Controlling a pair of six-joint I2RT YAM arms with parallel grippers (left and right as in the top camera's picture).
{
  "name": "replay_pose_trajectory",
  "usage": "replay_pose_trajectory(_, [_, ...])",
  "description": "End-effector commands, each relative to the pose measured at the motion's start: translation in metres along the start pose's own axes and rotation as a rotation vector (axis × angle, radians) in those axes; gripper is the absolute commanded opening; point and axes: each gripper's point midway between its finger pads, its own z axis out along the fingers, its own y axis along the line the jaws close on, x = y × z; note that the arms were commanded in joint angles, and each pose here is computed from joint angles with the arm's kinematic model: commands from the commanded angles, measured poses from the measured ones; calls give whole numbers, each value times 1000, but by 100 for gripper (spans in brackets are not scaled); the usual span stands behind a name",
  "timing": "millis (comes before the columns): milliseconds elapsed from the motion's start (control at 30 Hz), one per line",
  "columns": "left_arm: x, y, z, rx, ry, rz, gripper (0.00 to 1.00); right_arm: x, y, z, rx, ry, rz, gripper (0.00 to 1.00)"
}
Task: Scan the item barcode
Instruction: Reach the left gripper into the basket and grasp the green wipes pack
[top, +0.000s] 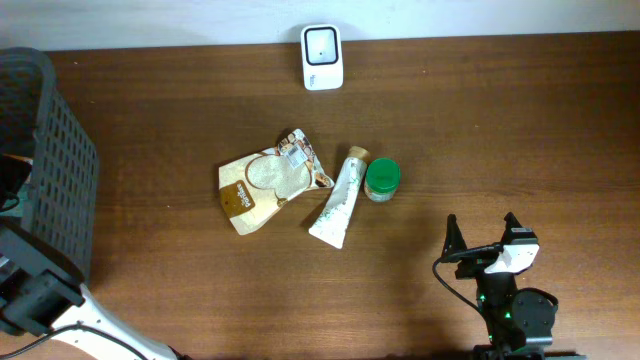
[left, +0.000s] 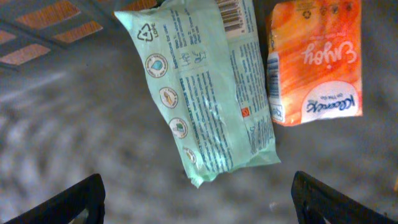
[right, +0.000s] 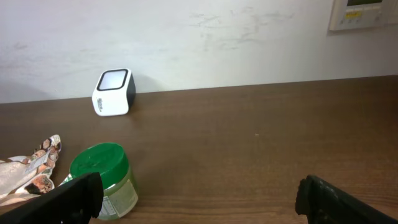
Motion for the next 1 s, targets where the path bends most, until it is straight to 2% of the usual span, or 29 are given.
replay_pose_trajectory(0, [2, 4, 10, -2, -2, 8, 93, 3, 3, 0, -13, 1, 7, 98])
replay_pose_trajectory(600, [-6, 6, 41, 4, -96, -11, 93, 3, 3, 0, -13, 1, 7, 98])
replay_pose_trajectory(867, [-11, 1, 54, 32, -152, -20, 84, 3, 3, 0, -13, 1, 7, 98])
replay_pose_trajectory(967, [-6, 2, 60, 29, -147, -19, 75, 3, 3, 0, -13, 1, 7, 98])
